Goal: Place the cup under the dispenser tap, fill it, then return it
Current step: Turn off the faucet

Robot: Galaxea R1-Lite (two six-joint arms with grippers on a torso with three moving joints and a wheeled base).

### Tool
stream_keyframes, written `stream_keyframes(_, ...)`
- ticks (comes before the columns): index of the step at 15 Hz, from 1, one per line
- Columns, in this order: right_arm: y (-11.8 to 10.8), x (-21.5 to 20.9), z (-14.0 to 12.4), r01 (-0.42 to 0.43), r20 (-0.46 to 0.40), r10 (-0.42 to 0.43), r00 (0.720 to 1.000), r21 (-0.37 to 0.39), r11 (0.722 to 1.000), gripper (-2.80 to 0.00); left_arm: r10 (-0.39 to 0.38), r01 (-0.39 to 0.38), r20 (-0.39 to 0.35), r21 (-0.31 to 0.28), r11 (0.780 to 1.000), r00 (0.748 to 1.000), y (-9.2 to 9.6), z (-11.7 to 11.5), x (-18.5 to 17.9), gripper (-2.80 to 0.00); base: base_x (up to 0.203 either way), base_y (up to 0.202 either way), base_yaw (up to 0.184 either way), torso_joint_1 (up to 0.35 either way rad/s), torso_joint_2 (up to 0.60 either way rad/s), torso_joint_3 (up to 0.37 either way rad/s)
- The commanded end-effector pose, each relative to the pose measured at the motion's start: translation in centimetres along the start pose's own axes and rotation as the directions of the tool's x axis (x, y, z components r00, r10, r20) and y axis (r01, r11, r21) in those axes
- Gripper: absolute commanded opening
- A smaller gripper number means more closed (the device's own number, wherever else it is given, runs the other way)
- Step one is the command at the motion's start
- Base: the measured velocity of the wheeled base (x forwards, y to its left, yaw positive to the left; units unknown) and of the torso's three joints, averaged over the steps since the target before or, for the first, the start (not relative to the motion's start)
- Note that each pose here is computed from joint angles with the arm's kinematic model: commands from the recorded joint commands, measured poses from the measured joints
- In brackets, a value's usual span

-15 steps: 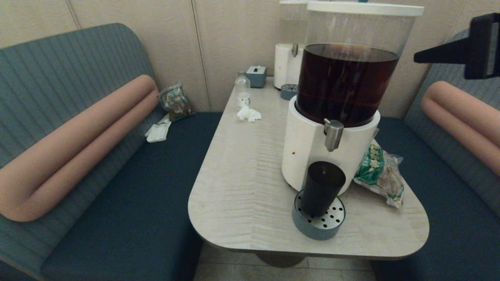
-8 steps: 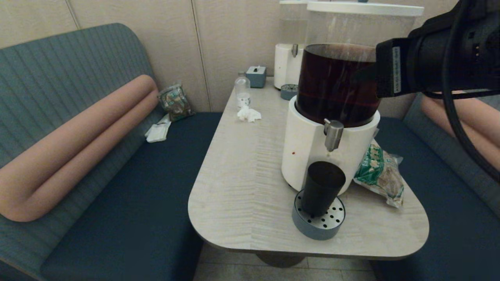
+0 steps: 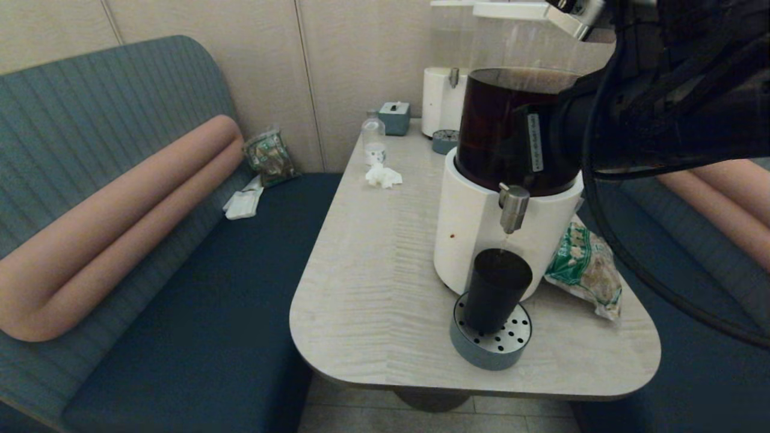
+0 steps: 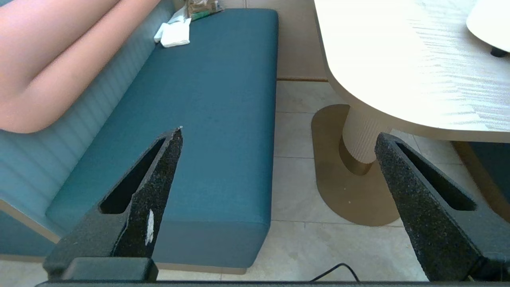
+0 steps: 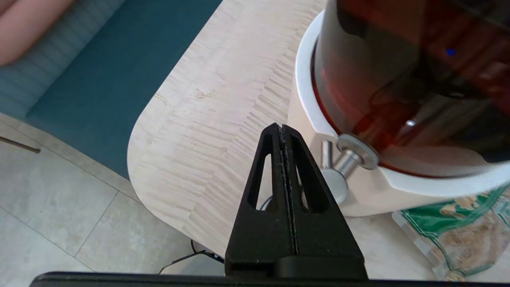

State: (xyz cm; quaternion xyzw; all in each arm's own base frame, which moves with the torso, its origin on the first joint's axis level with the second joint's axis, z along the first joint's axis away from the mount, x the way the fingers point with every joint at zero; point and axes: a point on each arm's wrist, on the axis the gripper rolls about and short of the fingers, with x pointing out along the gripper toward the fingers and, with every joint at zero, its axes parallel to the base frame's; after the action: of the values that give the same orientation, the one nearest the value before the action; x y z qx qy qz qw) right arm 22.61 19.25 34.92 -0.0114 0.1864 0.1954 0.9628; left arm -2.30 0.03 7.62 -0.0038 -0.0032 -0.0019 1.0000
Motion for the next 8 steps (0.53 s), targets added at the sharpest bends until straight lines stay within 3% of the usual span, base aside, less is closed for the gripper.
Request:
stream_keyframes(1,0.3,1.3,-0.3,0.008,-0.023,-0.008,1.0,-0.004,1.0,-2.8,0.001,-0.001,0.0,0.0,1.0,1.0,0.0,0.0,0.0,0.0,0.0,0.0,0.0,0.0,0.0,0.0)
stream_keyframes(8,-0.6,2.7,-1.0,0.056,-0.06,-0.055,0.997,0.013,0.998,-2.8,0.001,-0.001,0.0,0.0,1.0,1.0,0.0,0.0,0.0,0.0,0.0,0.0,0.0,0.0,0.0,0.0)
